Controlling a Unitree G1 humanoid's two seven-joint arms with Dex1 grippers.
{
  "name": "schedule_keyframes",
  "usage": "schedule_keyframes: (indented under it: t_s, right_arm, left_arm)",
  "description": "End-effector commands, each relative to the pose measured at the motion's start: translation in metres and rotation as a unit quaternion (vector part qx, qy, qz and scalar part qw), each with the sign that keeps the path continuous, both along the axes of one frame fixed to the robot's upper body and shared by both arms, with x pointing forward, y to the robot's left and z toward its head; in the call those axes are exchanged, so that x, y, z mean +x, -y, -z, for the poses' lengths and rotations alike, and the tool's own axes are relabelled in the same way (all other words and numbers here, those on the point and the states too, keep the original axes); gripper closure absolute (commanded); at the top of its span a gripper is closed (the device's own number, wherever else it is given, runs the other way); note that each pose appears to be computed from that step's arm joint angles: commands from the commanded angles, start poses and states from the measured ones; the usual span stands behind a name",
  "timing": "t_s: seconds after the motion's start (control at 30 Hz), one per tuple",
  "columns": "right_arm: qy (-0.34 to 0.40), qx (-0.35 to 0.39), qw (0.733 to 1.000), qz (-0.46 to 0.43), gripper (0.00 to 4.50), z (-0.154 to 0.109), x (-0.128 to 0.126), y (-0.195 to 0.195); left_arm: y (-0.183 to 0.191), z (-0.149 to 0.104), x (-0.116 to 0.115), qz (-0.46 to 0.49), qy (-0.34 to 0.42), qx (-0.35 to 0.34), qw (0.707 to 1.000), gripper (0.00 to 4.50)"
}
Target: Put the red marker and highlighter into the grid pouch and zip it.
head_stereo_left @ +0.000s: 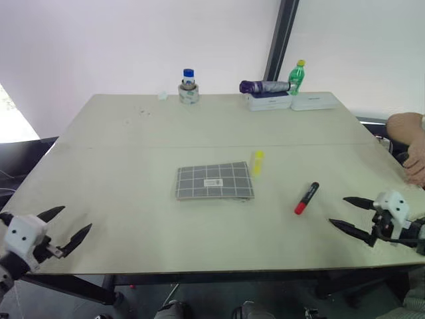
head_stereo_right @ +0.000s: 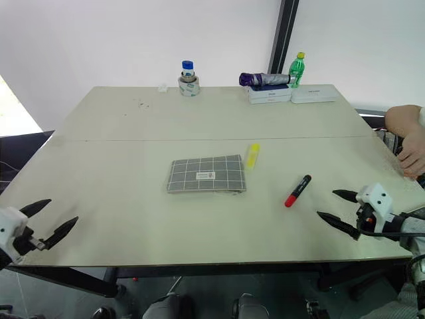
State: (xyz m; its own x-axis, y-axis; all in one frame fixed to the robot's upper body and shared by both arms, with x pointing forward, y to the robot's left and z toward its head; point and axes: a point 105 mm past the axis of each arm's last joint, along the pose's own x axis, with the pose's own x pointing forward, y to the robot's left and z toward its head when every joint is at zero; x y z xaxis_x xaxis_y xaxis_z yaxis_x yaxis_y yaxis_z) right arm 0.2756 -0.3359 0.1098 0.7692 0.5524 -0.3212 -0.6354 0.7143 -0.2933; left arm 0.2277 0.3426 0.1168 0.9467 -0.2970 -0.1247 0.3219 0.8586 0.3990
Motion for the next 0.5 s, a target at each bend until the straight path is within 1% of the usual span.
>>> schedule_keyframes:
  t_s: [0.03,0.13,0.4,0.5]
  right_arm:
    - [0.035,-0.008,0.999,0.007,0.1,-0.018,0.002,0.006]
    - [0.031,-0.01,0.999,0.008,0.1,-0.015,0.003,0.006]
    - [0.035,-0.012,0.999,0.009,0.1,-0.012,0.006,0.007]
    - [0.038,-0.013,0.999,0.006,0.1,-0.012,0.009,0.005]
  left_arm:
    - [0.0,-0.015,0.001,0.006,0.028,0.006,1.0,0.07]
    - [0.0,-0.016,0.007,0.002,0.029,0.026,0.999,0.07]
    - [0.004,-0.024,0.009,0.025,0.05,0.03,0.998,0.07]
    - [0.001,-0.025,0.012,0.021,0.053,0.031,0.998,0.07]
